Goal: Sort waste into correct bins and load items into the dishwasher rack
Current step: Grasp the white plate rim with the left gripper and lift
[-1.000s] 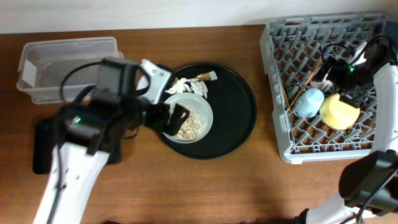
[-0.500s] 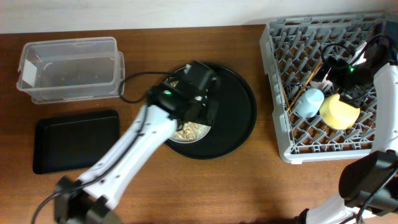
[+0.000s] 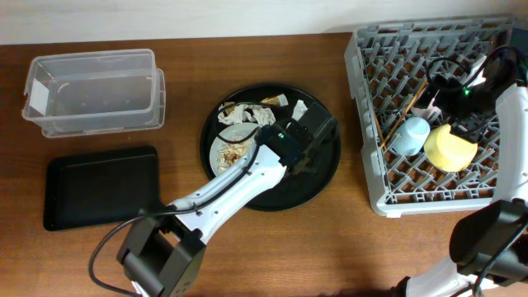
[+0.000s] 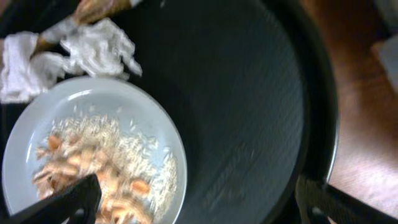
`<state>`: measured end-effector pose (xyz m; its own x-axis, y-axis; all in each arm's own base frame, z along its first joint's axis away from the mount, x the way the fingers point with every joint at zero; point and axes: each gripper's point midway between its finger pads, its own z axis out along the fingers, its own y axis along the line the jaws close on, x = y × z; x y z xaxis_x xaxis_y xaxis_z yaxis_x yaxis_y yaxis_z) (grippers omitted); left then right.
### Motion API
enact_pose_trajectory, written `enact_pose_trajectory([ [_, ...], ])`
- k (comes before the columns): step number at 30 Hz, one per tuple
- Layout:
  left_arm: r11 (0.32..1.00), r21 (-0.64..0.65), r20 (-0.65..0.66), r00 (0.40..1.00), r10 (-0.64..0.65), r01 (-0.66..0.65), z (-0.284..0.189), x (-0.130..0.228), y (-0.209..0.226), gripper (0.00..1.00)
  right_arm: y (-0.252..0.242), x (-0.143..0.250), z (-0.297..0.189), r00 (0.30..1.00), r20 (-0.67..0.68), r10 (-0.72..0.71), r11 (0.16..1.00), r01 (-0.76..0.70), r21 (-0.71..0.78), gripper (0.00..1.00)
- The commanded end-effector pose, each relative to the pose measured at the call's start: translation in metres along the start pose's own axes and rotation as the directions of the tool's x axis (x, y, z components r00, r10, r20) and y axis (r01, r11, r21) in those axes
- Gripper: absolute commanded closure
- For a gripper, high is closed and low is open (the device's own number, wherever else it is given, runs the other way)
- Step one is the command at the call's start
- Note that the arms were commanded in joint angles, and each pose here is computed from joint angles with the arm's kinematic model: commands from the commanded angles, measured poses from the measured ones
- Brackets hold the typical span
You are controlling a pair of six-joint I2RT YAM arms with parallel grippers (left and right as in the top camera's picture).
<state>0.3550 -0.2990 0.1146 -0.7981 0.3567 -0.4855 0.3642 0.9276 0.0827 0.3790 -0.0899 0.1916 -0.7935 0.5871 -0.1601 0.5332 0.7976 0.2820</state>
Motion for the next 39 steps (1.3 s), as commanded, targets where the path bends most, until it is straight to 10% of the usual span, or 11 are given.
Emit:
enact_pose_trajectory([
  [1,1.0,-0.023,0.0,1.0,-0.012,0.012,0.025,-0.002,-0.003,0.11,0.001,-0.002,-0.005,1.0,0.017,-0.003,1.0,0.003,0.0,0.01],
  [3,0.998,-0.058,-0.008,1.0,-0.006,0.005,0.034,0.001,0.0,0.36,0.001,-0.002,-0.005,1.0,0.017,-0.003,1.0,0.003,0.0,0.02],
  [13,0.984,-0.173,-0.09,0.996,0.027,-0.043,0.076,0.028,0.012,0.46,0.001,-0.002,-0.005,1.0,0.017,-0.003,1.0,0.003,0.0,0.02],
  [18,0.983,-0.178,-0.11,0.993,0.033,-0.052,0.082,0.034,0.012,0.66,0.001,-0.002,-0.005,1.0,0.017,-0.003,1.0,0.003,0.0,0.02],
  [39,0.982,-0.185,-0.175,0.984,-0.004,-0.029,0.087,0.06,0.016,0.76,0.001,-0.002,-0.005,1.0,0.017,-0.003,1.0,0.003,0.0,0.02],
])
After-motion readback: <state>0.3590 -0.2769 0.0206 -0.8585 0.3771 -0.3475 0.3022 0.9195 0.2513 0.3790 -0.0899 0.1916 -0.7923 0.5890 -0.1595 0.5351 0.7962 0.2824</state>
